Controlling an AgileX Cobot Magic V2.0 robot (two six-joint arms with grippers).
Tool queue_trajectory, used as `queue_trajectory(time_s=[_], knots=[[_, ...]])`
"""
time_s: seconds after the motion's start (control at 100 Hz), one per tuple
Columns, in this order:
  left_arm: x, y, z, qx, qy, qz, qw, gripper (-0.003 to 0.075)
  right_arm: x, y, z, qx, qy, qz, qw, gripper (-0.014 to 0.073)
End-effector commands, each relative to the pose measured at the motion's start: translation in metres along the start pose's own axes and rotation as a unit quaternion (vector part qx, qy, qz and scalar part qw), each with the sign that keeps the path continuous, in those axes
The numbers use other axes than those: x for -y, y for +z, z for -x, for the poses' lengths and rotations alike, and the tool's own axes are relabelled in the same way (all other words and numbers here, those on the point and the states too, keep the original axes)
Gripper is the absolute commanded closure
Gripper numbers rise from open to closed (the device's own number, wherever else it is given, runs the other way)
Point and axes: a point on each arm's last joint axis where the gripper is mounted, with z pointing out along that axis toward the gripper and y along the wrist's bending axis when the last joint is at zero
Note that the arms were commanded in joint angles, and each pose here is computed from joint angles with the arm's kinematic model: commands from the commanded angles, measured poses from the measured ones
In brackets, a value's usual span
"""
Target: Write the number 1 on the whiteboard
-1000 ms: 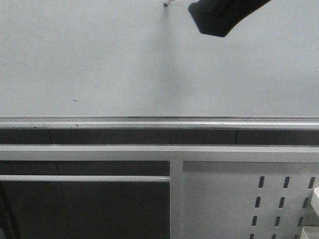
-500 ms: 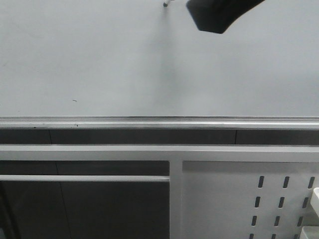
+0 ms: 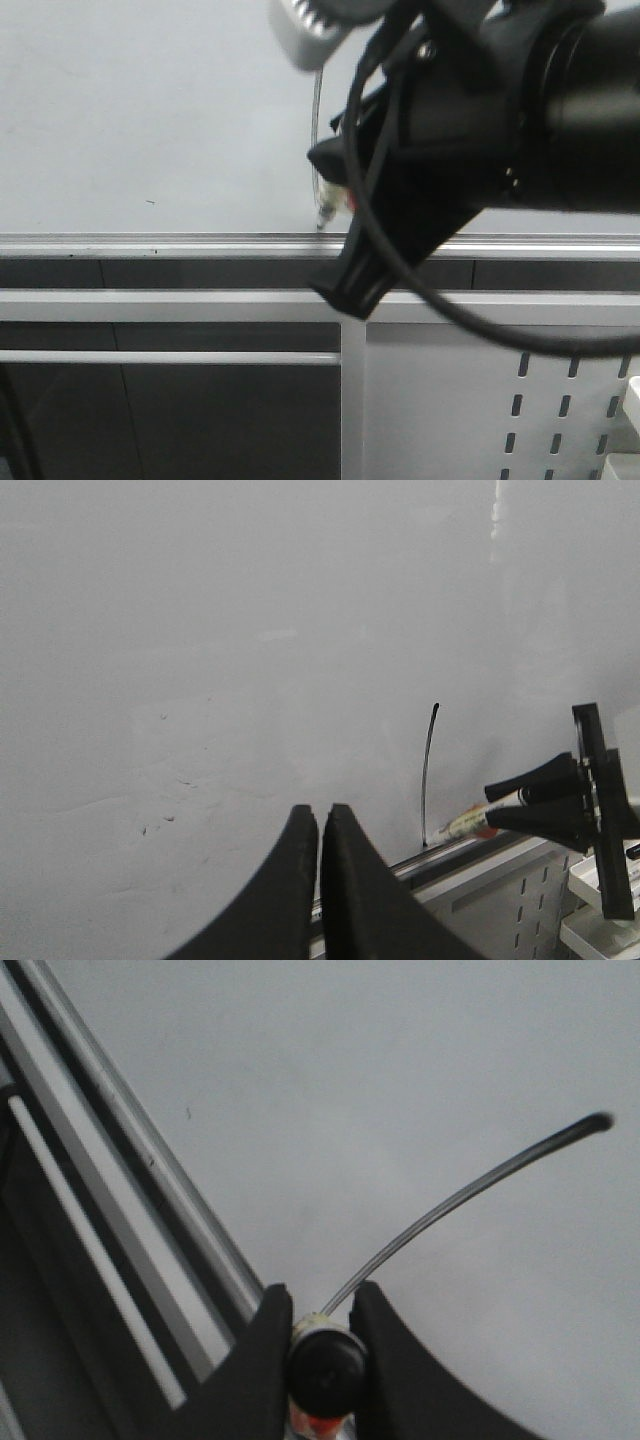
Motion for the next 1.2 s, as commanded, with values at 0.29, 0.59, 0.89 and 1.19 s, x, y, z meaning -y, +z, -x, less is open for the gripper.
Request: queue_trajectory(time_s=[0.29,0.59,0.89,1.19], knots=[[0.001,-0.001,0.015,0.055,-0.005,-0.006,0.998,0.0740,0.033,-0.021,0.033,0.079,0.054,-0.093,0.991,0.0672],[0.005,0.001,0.015,0.049,-0.036,-0.027,0.998,0.0625,0.036,-0.104,0.107,0.218,0.120,0.135,0.959,0.0672],[0.036,0.041,0.016,-0.111,0.043,-0.181,0.976,0.0409,0.038,-0.125,0.135,0.208,0.164,0.281,0.922,0.0672],[0.052,0.069,0.041,-0.164,0.100,-0.273,0.943,0.0459,0.033,-0.125,0.137,0.200,0.158,0.307,0.917,0.0672]])
